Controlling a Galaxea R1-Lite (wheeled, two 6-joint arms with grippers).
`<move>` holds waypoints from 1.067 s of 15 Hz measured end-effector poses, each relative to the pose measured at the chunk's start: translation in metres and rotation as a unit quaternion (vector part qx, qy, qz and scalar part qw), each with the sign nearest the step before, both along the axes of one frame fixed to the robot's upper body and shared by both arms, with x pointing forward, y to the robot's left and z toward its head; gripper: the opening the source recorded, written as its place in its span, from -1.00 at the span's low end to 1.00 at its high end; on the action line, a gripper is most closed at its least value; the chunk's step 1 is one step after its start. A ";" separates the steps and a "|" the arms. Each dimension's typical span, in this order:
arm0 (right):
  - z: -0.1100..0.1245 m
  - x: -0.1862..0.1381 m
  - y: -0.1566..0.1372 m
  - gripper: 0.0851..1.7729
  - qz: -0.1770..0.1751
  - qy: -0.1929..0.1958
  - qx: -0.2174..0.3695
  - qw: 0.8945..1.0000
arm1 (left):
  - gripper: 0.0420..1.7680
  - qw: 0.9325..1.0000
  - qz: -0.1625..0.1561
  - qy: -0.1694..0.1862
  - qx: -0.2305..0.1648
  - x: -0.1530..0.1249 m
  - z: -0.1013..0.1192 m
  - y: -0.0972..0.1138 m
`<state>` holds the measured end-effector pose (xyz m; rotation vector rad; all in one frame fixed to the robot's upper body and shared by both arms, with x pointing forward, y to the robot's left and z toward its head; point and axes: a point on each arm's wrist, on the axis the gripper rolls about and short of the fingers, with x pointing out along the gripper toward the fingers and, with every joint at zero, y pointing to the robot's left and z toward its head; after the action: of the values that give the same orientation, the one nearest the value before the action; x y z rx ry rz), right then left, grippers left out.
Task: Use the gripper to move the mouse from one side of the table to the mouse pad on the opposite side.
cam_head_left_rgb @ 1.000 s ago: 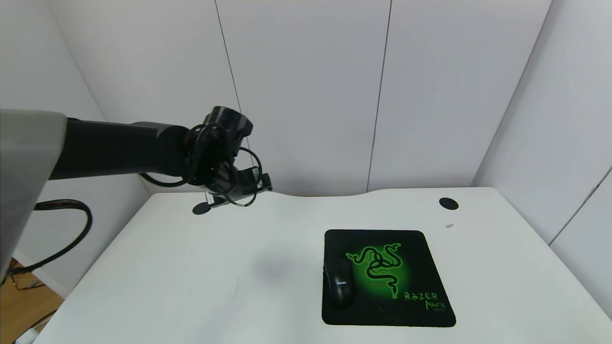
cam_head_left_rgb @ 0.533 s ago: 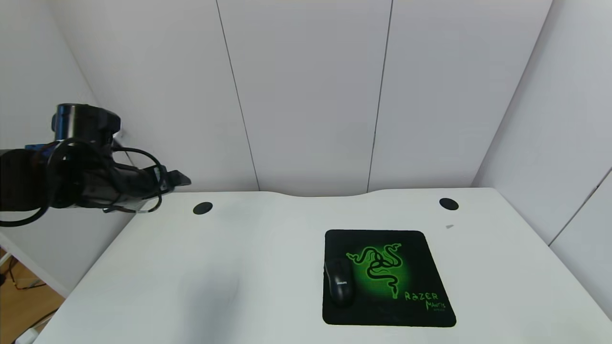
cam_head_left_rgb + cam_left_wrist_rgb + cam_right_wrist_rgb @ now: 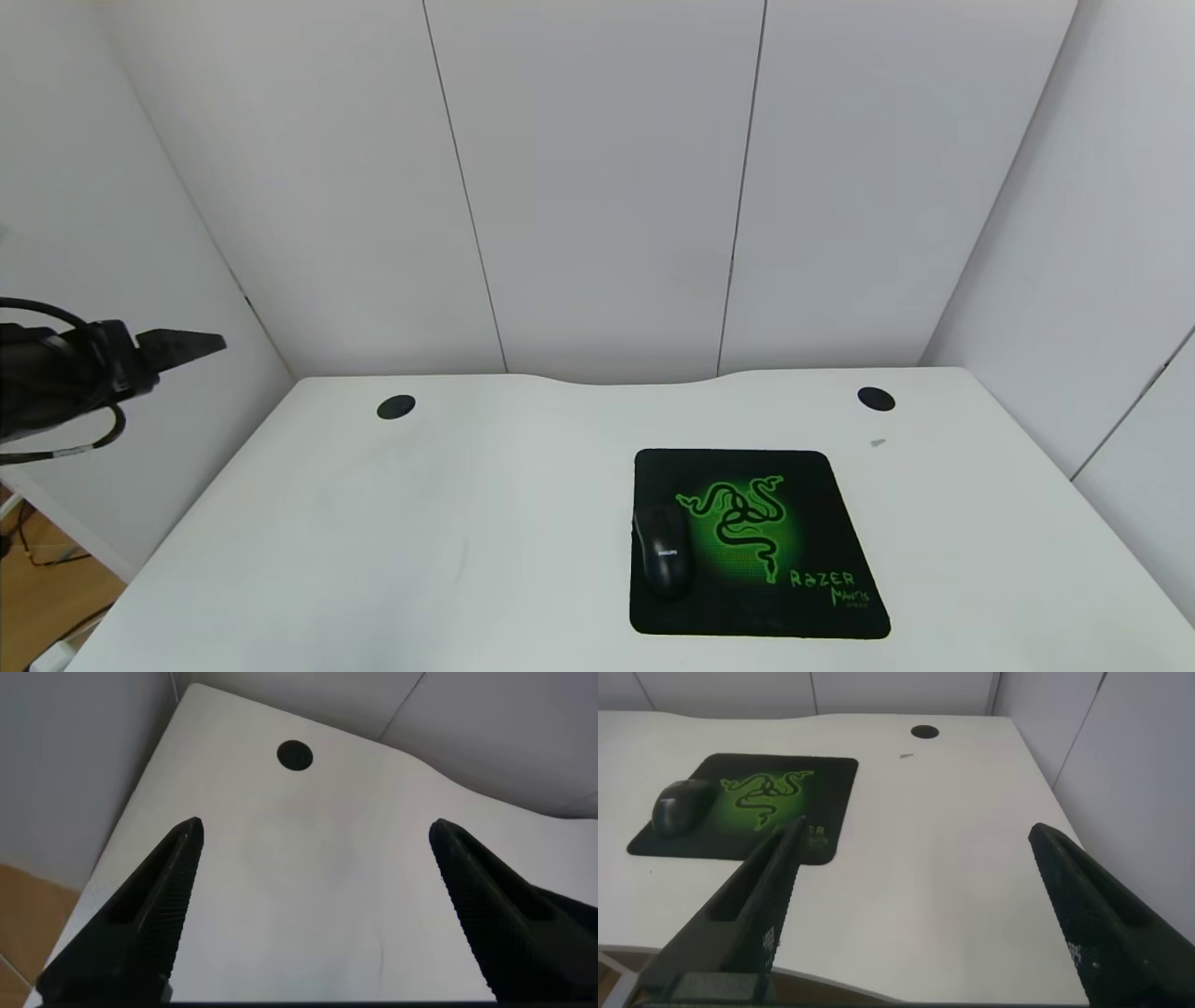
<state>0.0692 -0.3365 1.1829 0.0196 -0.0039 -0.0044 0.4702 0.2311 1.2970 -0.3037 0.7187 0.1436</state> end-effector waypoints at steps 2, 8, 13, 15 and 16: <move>0.000 0.000 0.000 0.93 0.001 0.000 0.000 1.000 | 0.93 0.993 0.039 -0.107 0.022 -0.095 0.039 0.146; 0.000 0.000 0.000 0.93 0.002 0.000 0.000 1.000 | 0.94 0.957 -0.024 -0.278 0.076 -0.254 0.049 0.133; 0.000 0.000 0.000 0.93 0.001 0.000 0.000 1.000 | 0.94 0.937 -0.050 -0.332 0.094 -0.308 0.038 0.115; 0.000 0.000 0.000 0.93 0.001 0.000 0.000 1.000 | 0.94 0.935 -0.054 -0.338 0.095 -0.314 0.035 0.114; 0.000 0.000 0.000 0.93 0.001 0.000 0.000 1.000 | 0.94 0.935 -0.054 -0.338 0.095 -0.314 0.035 0.114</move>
<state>0.0692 -0.3365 1.1829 0.0196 -0.0034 -0.0023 0.1560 0.3447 1.3323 -0.1109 0.0337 -0.0032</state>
